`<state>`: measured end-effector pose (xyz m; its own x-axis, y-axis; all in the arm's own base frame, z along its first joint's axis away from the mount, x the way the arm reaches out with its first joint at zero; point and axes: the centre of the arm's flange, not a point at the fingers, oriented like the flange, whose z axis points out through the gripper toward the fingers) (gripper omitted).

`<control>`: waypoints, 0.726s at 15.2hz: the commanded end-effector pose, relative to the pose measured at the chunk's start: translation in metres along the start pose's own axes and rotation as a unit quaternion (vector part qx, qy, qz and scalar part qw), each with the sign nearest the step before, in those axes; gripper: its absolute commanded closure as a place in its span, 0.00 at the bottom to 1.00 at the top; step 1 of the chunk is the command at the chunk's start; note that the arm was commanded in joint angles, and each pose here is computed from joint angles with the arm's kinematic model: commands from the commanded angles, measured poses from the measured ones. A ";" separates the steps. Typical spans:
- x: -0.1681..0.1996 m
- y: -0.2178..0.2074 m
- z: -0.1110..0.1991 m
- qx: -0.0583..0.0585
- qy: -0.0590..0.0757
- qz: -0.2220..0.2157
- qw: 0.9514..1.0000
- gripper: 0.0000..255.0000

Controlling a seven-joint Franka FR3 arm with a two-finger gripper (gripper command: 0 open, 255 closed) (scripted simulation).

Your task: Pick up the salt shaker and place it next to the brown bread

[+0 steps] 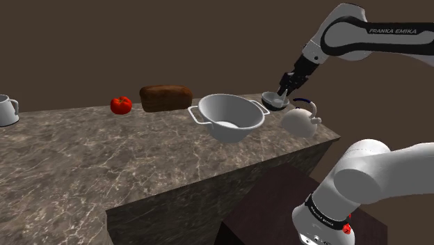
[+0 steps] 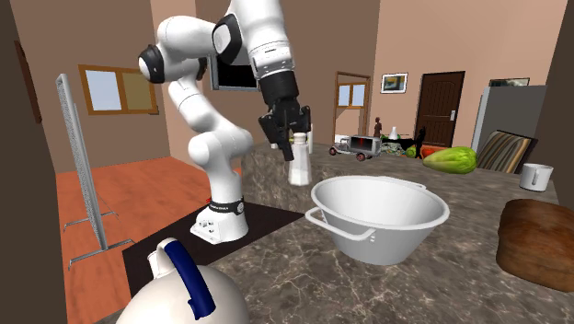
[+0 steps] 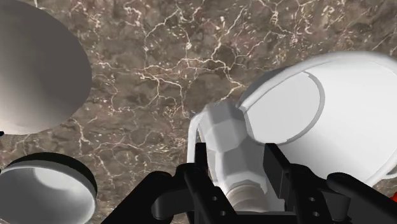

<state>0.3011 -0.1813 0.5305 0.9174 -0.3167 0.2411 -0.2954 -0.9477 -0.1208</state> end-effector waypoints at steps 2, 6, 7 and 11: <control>0.031 -0.022 0.012 0.000 0.000 0.000 1.000 1.00; 0.071 -0.053 0.026 0.000 0.000 0.000 1.000 1.00; 0.081 -0.061 0.030 0.000 0.000 0.000 1.000 1.00; 0.122 -0.092 0.044 0.000 0.000 0.000 1.000 1.00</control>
<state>0.4395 -0.1383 0.5287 0.9171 -0.3172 0.2414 -0.2960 -0.9476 -0.1206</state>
